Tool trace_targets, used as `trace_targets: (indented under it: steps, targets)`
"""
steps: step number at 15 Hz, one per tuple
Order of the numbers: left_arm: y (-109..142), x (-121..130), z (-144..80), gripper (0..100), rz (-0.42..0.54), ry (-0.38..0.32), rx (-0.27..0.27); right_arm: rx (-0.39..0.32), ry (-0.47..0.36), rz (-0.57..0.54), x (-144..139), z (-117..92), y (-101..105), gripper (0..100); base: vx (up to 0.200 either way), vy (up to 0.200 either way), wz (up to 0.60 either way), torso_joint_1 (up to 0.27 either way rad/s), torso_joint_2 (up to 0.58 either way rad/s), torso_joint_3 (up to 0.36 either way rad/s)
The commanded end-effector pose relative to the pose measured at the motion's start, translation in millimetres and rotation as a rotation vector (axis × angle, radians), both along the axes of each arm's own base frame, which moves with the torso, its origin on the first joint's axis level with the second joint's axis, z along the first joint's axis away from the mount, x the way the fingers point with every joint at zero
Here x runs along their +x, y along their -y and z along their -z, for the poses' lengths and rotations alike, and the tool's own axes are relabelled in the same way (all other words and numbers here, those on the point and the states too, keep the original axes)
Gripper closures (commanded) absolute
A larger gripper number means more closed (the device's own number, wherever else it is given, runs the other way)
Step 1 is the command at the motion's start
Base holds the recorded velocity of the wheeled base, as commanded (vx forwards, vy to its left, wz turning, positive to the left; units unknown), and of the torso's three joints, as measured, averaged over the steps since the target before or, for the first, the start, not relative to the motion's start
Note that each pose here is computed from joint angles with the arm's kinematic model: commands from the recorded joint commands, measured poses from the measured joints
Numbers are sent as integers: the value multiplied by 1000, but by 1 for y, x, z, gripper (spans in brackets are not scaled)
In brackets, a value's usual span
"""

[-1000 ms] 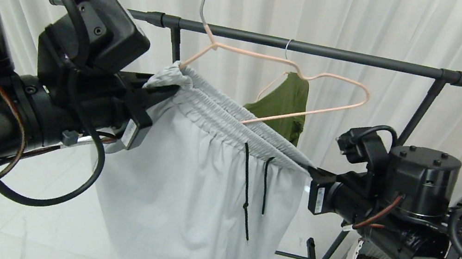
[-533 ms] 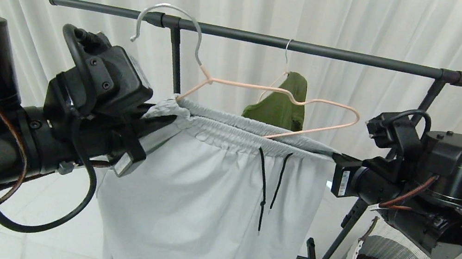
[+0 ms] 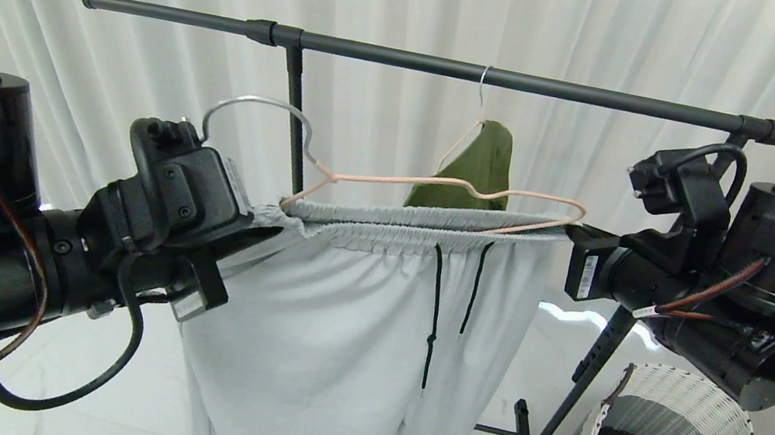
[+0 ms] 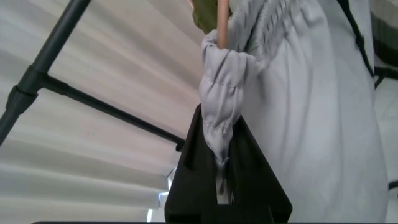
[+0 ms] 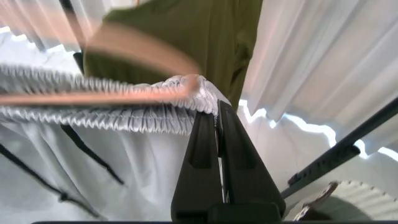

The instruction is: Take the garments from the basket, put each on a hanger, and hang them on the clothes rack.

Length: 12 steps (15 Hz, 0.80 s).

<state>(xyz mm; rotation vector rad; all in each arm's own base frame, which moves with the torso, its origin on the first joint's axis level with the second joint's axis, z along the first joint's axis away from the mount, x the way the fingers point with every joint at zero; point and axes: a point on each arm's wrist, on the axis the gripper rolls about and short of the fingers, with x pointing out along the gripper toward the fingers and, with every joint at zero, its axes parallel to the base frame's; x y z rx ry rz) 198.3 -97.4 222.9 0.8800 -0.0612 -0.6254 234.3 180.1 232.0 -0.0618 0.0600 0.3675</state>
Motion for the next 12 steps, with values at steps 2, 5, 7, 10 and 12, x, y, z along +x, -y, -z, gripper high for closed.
trace_targets:
  steps: [2,5,7,10,12]
  targets:
    - [-3,2,4,100,-9,-3,26,7,24,-22,0,-12,-1,100,0,0,0,0,0,0]
    - [-6,7,6,100,-22,4,60,-5,47,-52,1,-23,-3,100,0,0,0,0,0,0]
    - [-8,9,8,100,-31,1,68,-14,61,-68,1,-28,-4,100,0,0,0,0,0,0]
    - [-8,13,11,100,-31,4,101,-37,77,-112,-5,-36,-2,100,0,0,0,0,0,0]
    - [-10,17,14,100,-43,-3,112,-34,86,-130,-12,-41,0,100,0,0,0,0,0,0]
